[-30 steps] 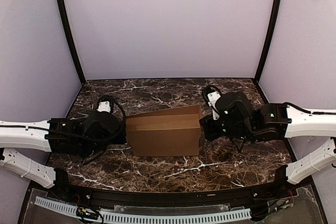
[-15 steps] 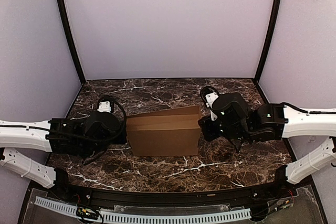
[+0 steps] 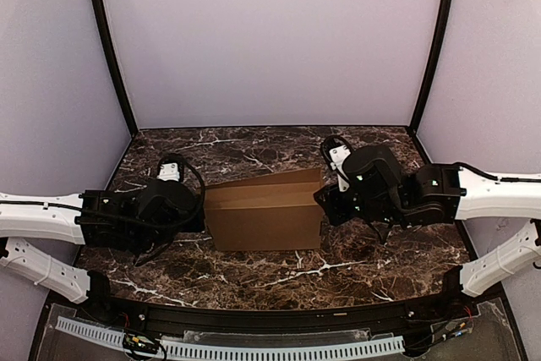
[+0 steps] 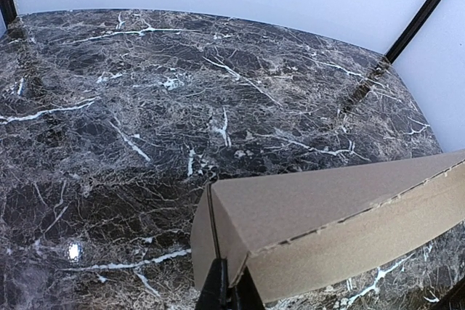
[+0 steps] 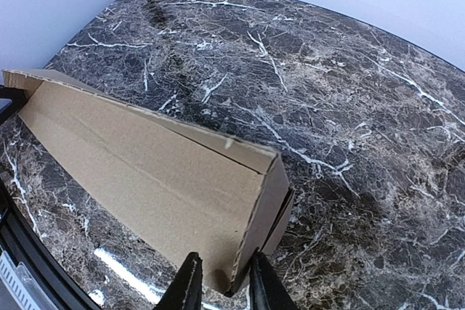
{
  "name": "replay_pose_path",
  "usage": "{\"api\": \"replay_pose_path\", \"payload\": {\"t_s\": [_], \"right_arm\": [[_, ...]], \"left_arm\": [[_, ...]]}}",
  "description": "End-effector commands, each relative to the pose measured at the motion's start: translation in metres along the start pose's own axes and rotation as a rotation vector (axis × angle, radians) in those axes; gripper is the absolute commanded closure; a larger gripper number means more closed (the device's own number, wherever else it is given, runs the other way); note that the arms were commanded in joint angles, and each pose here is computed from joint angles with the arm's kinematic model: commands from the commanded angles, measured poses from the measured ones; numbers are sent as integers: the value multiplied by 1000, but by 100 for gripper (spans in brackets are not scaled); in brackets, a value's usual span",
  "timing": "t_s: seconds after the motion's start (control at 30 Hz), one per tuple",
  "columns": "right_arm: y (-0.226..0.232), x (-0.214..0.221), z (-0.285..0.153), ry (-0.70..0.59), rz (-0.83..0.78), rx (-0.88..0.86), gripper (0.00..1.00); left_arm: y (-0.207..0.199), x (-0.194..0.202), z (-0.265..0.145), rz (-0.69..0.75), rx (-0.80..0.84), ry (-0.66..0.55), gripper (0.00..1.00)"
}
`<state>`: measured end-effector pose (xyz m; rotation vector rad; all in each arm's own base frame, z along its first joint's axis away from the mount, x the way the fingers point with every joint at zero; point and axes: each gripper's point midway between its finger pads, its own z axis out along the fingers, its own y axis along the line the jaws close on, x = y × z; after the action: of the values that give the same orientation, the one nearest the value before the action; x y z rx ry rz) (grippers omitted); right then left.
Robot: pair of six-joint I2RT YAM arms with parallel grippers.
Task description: Fold the paper box
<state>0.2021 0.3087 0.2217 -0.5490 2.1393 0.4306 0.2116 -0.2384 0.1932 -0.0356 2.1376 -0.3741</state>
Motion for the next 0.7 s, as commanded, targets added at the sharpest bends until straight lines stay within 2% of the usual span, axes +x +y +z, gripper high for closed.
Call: {"api": "replay_pose_path", "payload": {"t_s": [0.0,0.4,0.67], "right_arm": [[11,-19,-12,-52,18,-44,81],[20,-16,-3,-34,14,-66,89],[24,-5,8,-8,33,-79,100]], "left_arm": [[12,39,5,91,-32,141,99],[10,41,6,91,-27,150,99],[7,44,6,89,-15,154,99]]}}
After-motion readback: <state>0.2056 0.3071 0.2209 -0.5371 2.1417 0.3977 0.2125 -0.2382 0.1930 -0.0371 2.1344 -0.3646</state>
